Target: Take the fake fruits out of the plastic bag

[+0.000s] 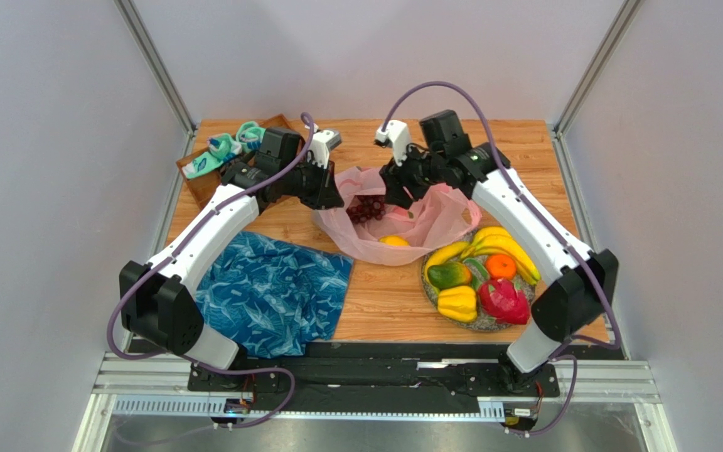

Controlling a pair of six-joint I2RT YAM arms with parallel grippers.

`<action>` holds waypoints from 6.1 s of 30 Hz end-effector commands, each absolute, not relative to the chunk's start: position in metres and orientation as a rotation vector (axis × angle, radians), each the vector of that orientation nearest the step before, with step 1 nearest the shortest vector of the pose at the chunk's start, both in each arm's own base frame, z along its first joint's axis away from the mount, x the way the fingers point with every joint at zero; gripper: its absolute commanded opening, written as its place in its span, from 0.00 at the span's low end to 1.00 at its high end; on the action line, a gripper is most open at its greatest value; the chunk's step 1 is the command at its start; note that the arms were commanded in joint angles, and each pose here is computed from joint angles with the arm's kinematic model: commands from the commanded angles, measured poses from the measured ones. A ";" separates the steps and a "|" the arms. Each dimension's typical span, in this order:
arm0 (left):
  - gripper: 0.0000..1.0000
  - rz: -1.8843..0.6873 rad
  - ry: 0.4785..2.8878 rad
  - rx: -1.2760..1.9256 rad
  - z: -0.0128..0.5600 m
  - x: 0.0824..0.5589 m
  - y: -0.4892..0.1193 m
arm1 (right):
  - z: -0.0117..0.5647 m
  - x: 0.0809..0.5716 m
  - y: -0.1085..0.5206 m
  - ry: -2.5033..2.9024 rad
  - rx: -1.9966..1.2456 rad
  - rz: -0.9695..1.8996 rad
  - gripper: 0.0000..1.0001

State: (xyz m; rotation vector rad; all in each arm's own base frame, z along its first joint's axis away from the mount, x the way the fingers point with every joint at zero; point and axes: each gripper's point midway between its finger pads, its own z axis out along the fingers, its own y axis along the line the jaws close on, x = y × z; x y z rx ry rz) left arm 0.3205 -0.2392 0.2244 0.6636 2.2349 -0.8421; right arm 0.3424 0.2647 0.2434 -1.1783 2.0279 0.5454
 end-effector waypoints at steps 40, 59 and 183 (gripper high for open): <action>0.00 -0.815 2.240 0.711 0.215 0.310 -0.245 | 0.115 0.301 0.267 2.089 -1.551 0.640 0.89; 0.00 -0.832 2.236 0.717 0.218 0.319 -0.252 | 0.084 0.315 0.268 2.162 -1.557 0.559 0.66; 0.00 -0.861 2.238 0.691 0.257 0.282 -0.211 | 0.143 0.390 0.319 2.165 -1.136 0.606 0.52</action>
